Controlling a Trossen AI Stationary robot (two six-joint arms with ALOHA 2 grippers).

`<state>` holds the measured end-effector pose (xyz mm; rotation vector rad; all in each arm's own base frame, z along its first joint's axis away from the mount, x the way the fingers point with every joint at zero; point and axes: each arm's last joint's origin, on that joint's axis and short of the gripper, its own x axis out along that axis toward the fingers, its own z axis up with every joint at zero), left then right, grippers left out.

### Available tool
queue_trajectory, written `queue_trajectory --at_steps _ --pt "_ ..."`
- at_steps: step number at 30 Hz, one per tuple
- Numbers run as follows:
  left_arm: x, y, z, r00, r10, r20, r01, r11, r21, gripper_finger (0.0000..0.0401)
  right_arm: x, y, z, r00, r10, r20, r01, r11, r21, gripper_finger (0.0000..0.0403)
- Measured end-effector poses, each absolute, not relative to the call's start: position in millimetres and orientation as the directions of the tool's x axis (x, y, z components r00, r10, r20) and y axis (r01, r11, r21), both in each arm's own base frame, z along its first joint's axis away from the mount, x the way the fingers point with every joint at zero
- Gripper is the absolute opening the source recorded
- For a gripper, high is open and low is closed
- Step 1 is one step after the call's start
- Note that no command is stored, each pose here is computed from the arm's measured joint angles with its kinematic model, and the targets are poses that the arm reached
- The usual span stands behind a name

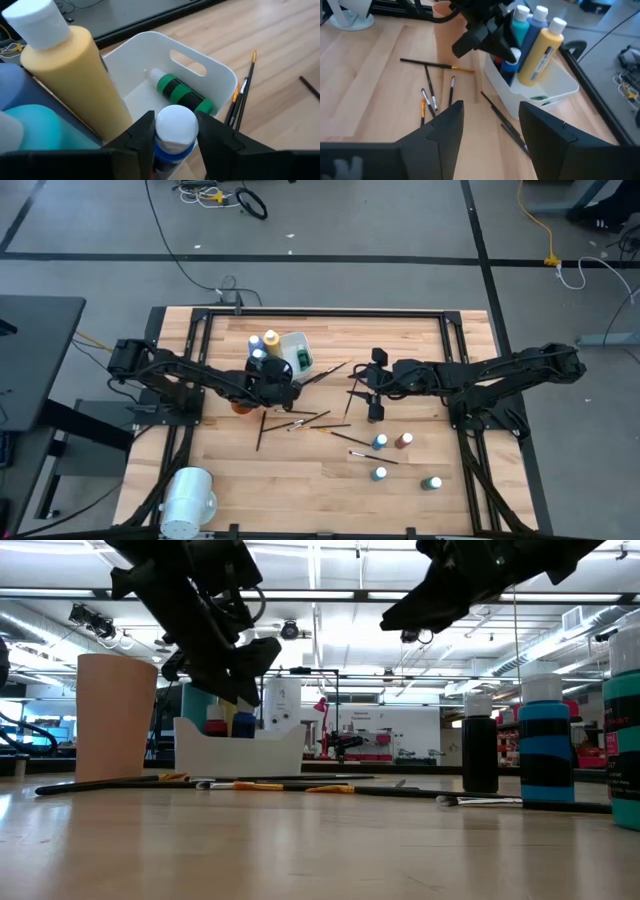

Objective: Pick & Place Paint Supplies
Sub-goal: Put the top small blue paint bottle into the white bin

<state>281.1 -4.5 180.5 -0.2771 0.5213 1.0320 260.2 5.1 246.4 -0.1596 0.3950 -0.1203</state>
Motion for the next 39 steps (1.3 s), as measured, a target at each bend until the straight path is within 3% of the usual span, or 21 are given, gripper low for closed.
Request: queue_trajectory --at_steps 21,32,39 --pt "281 13 178 0.396 0.667 -0.631 -0.834 0.549 0.057 0.0148 263 3 254 0.941 -0.152 -0.301 0.070 0.961 -0.266 0.0196" --pt "294 13 224 0.365 0.664 -0.652 -0.767 0.612 0.194 0.0149 263 2 253 0.940 -0.156 -0.302 0.074 0.961 -0.266 0.0196" --pt "294 18 227 0.352 0.648 -0.675 -0.805 0.578 0.135 0.0149 263 2 253 0.940 -0.156 -0.304 0.074 0.961 -0.265 0.0196"
